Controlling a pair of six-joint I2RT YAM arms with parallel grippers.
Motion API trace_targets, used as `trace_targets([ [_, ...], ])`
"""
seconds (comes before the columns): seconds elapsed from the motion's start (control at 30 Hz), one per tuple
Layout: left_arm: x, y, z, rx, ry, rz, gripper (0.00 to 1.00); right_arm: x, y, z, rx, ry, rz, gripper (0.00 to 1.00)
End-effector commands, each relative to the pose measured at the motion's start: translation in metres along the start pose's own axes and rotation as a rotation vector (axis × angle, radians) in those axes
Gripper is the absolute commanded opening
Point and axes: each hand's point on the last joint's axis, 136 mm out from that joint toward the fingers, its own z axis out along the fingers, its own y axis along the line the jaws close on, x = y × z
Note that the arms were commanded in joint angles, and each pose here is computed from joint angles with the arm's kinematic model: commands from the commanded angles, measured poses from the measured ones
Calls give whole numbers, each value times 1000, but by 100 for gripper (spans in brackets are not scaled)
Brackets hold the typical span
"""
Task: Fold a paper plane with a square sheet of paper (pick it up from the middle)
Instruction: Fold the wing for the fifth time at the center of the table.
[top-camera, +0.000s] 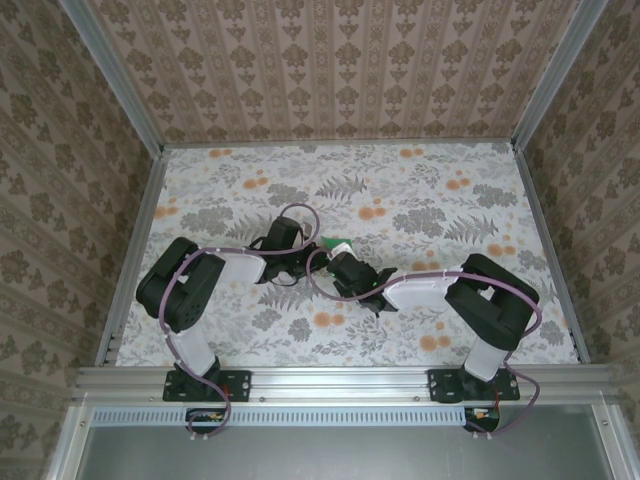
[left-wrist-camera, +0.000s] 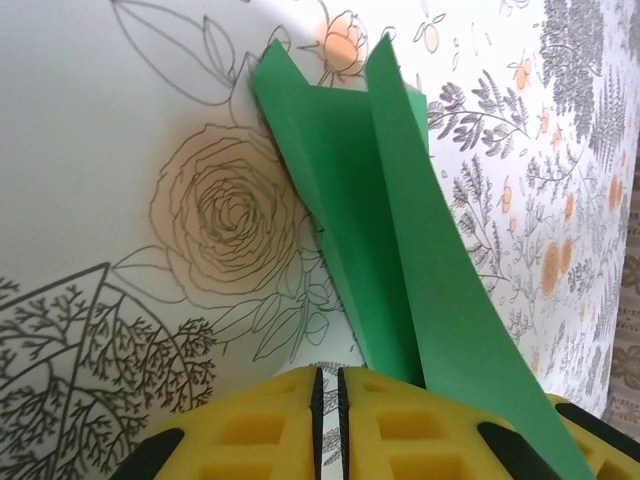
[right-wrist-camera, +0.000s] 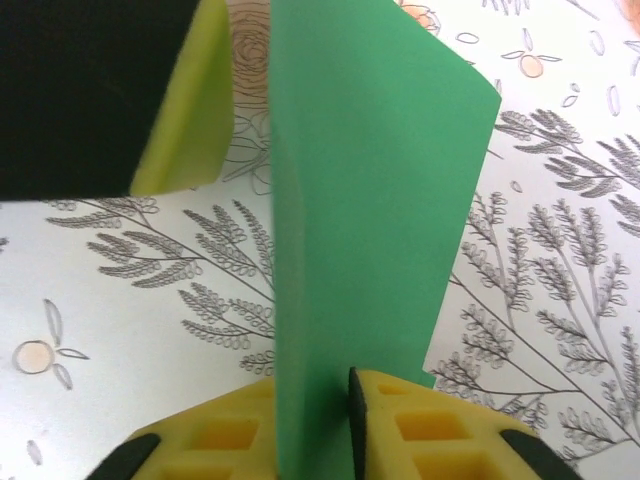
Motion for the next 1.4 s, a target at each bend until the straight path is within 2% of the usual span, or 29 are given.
trace_targets([
  [0.0,-3,-10,-8,4,-8,35,16,-2,4,-5,-84,-7,70,16],
  [0.13,-3,-13,-15,12,-20,45,16,0,14,-5,-222,1,167,10],
  [0.37,0,-20,-25,54,-45,68,17,-1,33,-6,-491,24,360,8],
  [0.53,5,-25,-24,92,-39,78,17,-2,35,-6,-597,48,461,7],
  [0.97,8,-38,-24,159,-43,103,18,6,37,-4,-668,107,501,15],
  [1.37,12,-17,-9,73,-7,61,16,3,36,-5,-679,126,499,21],
])
